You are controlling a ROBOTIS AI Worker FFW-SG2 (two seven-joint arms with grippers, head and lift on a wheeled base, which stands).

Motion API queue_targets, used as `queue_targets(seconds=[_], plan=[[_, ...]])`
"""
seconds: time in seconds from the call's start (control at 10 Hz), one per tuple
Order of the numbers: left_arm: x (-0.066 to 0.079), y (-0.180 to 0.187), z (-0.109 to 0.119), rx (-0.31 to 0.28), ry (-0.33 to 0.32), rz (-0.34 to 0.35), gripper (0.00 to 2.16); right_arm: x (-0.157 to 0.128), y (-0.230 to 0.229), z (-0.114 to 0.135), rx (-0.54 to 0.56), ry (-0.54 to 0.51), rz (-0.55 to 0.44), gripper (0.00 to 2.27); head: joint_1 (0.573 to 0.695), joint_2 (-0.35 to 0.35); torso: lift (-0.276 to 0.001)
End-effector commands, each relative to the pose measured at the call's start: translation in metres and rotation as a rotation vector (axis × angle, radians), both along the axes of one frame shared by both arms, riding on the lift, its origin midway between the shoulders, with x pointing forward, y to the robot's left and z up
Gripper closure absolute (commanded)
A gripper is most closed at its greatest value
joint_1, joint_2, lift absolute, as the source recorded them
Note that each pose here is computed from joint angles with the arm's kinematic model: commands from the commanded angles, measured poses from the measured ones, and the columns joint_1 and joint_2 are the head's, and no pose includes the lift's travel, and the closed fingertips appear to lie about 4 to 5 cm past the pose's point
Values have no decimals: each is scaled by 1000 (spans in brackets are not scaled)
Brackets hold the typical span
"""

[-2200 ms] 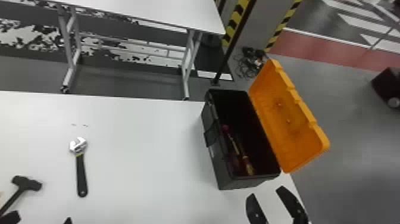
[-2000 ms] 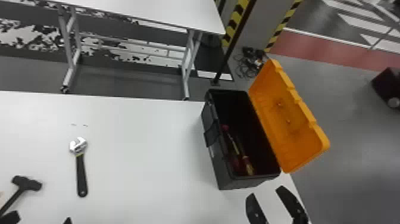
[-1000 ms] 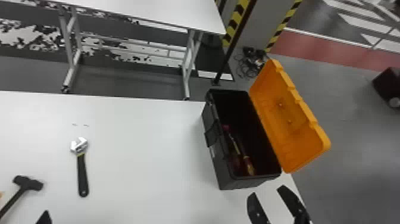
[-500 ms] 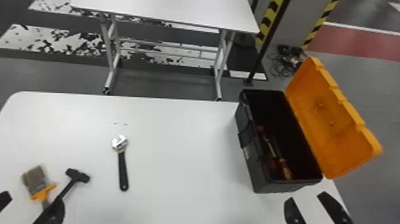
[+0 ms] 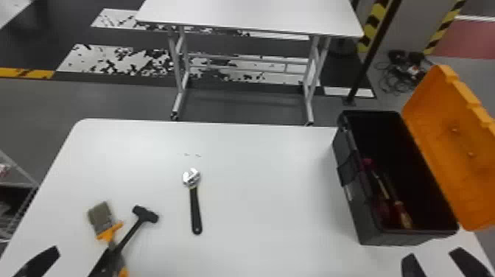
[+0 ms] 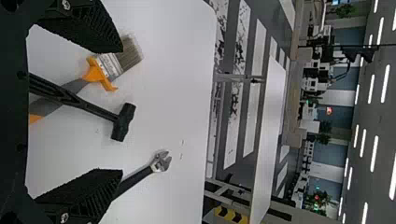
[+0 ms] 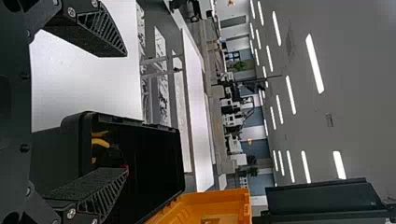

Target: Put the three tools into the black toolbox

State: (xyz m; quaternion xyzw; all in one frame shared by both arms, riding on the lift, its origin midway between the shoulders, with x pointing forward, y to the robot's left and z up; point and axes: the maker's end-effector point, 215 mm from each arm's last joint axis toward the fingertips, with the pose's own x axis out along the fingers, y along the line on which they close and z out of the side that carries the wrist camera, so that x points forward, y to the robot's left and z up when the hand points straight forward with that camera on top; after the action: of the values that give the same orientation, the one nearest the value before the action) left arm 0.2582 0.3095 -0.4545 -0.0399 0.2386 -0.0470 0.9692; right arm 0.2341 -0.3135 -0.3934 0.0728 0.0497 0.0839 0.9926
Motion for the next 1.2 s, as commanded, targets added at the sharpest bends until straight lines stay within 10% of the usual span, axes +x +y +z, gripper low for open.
queue_targets(seconds=[0.0,1.1], plan=[[-2,6,-20,-17,35,11,87,-1,1,0,2,1,-1,130,695,-17,-51],[27,9,-92,-65,155,12,76,-5,9,11,-14,-6,27,130,695,41,-51]])
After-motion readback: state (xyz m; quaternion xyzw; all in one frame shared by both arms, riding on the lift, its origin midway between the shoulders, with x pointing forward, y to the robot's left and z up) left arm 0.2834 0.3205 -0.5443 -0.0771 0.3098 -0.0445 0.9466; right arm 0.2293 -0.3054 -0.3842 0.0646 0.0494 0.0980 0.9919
